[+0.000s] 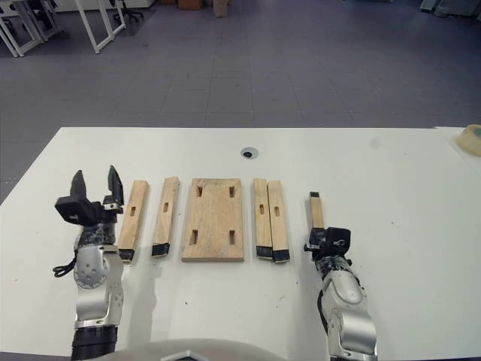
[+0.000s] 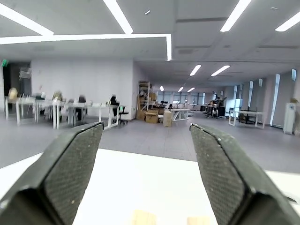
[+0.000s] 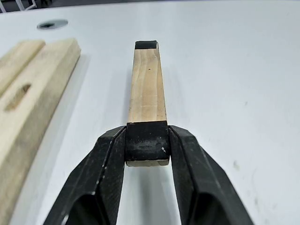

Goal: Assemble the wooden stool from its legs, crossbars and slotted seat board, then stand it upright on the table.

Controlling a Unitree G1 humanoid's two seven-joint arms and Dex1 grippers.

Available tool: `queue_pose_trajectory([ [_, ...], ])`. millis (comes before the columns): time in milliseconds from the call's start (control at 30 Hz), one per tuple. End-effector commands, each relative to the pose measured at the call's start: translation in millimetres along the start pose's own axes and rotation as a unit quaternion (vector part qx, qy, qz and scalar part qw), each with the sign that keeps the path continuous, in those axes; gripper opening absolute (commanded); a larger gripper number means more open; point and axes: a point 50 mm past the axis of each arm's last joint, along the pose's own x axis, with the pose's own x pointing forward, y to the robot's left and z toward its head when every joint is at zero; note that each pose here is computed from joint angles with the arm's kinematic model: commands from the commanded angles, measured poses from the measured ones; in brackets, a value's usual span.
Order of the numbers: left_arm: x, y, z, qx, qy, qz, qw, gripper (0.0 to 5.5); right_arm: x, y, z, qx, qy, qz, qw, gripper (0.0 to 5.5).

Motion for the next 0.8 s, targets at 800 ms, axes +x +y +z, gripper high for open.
queue_pose_trajectory([
  [800, -15.1, -69.7, 40.5, -0.434, 0.313, -0.362, 0.763, 3.44, -21.3, 119.8, 79.1, -0.182, -0.221, 0.433, 0.855, 1.32],
])
